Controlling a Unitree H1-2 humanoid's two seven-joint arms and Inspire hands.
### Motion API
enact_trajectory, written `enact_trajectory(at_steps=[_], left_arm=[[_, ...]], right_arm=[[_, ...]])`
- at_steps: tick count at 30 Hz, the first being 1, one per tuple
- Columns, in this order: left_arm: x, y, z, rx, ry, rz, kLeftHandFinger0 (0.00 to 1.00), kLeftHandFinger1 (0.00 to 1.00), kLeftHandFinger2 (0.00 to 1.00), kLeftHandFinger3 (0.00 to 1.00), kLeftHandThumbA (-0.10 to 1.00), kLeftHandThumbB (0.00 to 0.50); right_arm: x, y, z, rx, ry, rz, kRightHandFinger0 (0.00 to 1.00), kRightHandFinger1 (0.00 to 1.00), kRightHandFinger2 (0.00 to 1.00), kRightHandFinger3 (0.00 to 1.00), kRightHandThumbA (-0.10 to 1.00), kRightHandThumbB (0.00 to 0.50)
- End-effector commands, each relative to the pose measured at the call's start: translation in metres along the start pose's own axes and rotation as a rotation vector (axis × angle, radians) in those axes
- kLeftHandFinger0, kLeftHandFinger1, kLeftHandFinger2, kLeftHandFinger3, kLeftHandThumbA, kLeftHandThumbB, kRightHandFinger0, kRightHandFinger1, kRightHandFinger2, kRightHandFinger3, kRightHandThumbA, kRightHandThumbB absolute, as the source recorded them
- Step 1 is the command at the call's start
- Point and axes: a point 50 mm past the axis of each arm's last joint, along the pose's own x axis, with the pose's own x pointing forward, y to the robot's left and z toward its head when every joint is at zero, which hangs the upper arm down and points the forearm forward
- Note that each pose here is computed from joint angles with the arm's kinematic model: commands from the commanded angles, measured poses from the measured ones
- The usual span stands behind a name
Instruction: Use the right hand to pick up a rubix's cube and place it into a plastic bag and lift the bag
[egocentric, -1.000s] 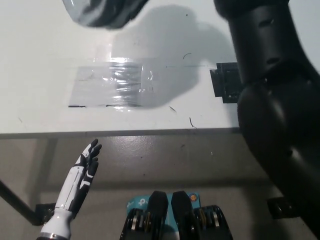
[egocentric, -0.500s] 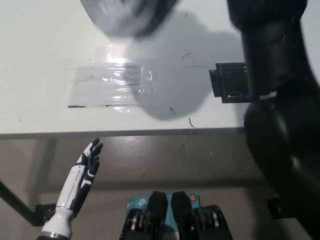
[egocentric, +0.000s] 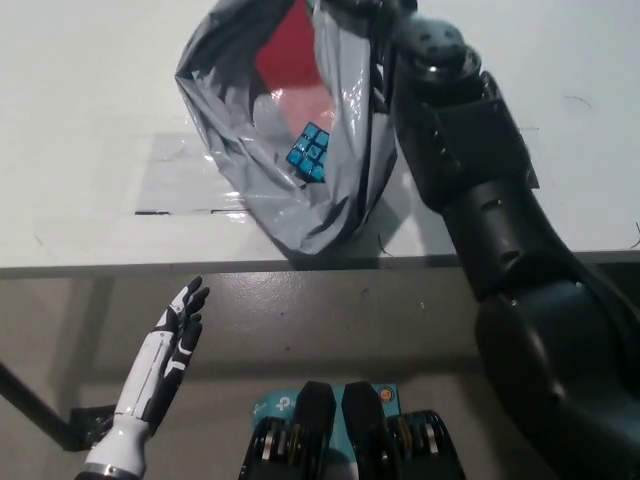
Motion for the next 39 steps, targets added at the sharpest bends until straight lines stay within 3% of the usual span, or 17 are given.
enact_trajectory(at_steps=[1,3,4,7,8,9,10,13,14,16,20,23,24,29,36,39], left_arm=[[0.007,-0.001,0.012,0.0,-0.053,-0.008,1.0,1.0,1.0,1.0,1.0,0.147],[0.007,0.001,0.013,0.002,-0.053,-0.006,1.0,1.0,1.0,1.0,1.0,0.142],[0.007,0.001,0.014,0.005,-0.052,-0.004,1.0,1.0,1.0,1.0,1.0,0.142],[0.008,0.002,0.014,0.007,-0.053,-0.004,1.0,1.0,1.0,1.0,1.0,0.142],[0.008,0.001,0.014,0.01,-0.054,-0.004,1.0,1.0,1.0,1.0,1.0,0.142],[0.008,0.002,0.014,0.009,-0.053,-0.007,1.0,1.0,1.0,1.0,1.0,0.154],[0.008,0.002,0.014,0.01,-0.053,-0.01,1.0,1.0,1.0,1.0,1.0,0.15],[0.008,0.002,0.013,0.013,-0.052,-0.01,1.0,1.0,1.0,1.0,1.0,0.149],[0.007,0.0,0.012,0.01,-0.05,-0.012,1.0,1.0,1.0,1.0,1.0,0.148],[0.006,-0.001,0.011,0.006,-0.049,-0.014,1.0,1.0,1.0,1.0,1.0,0.148],[0.005,-0.002,0.009,-0.002,-0.045,-0.011,1.0,1.0,1.0,1.0,1.0,0.152],[0.004,-0.003,0.008,-0.002,-0.04,-0.013,1.0,1.0,1.0,1.0,1.0,0.152],[0.004,-0.003,0.008,0.001,-0.042,-0.013,1.0,1.0,1.0,1.0,1.0,0.138],[0.005,-0.002,0.008,0.009,-0.05,-0.018,1.0,1.0,1.0,1.0,1.0,0.142],[0.007,-0.002,0.008,0.006,-0.052,-0.016,1.0,1.0,1.0,1.0,1.0,0.14],[0.014,0.001,0.011,0.018,-0.058,-0.008,1.0,1.0,1.0,1.0,1.0,0.139]], right_arm=[[0.007,0.005,0.019,-0.116,-0.116,0.009,0.0,0.2,0.61,0.37,-0.1,0.184],[0.01,-0.003,0.019,-0.184,-0.108,-0.004,0.0,0.15,0.51,0.36,-0.1,0.201],[0.012,-0.01,0.021,-0.252,-0.098,-0.023,0.01,0.19,0.54,0.49,-0.05,0.226],[0.014,-0.015,0.023,-0.31,-0.09,-0.041,0.01,0.19,0.54,0.49,-0.05,0.226],[0.015,-0.019,0.024,-0.372,-0.093,-0.048,0.44,0.65,0.93,0.79,0.09,0.21],[0.017,-0.029,0.029,-0.533,-0.096,-0.075,0.88,1.0,1.0,1.0,0.51,0.349],[0.018,-0.045,0.039,-0.758,-0.106,-0.12,1.0,1.0,1.0,1.0,0.63,0.375],[0.018,-0.062,0.054,-0.947,-0.155,-0.175,1.0,1.0,1.0,1.0,0.71,0.483],[0.017,-0.07,0.062,-1.005,-0.19,-0.214,1.0,1.0,1.0,1.0,0.69,0.499],[0.015,-0.074,0.07,-1.013,-0.212,-0.242,1.0,1.0,1.0,1.0,0.65,0.489],[0.007,-0.078,0.093,-1.035,-0.261,-0.268,1.0,1.0,1.0,1.0,0.74,0.485],[0.0,-0.08,0.106,-1.017,-0.295,-0.282,1.0,1.0,1.0,1.0,0.75,0.488],[-0.004,-0.08,0.115,-1.009,-0.303,-0.284,1.0,1.0,1.0,1.0,0.81,0.5],[-0.035,-0.082,0.158,-0.923,-0.388,-0.272,1.0,1.0,1.0,1.0,0.84,0.5],[-0.116,-0.1,0.21,-0.625,-0.699,-0.157,1.0,1.0,1.0,1.0,1.0,0.5],[-0.174,-0.111,0.22,-0.581,-0.909,-0.154,1.0,1.0,1.0,1.0,1.0,0.471]])
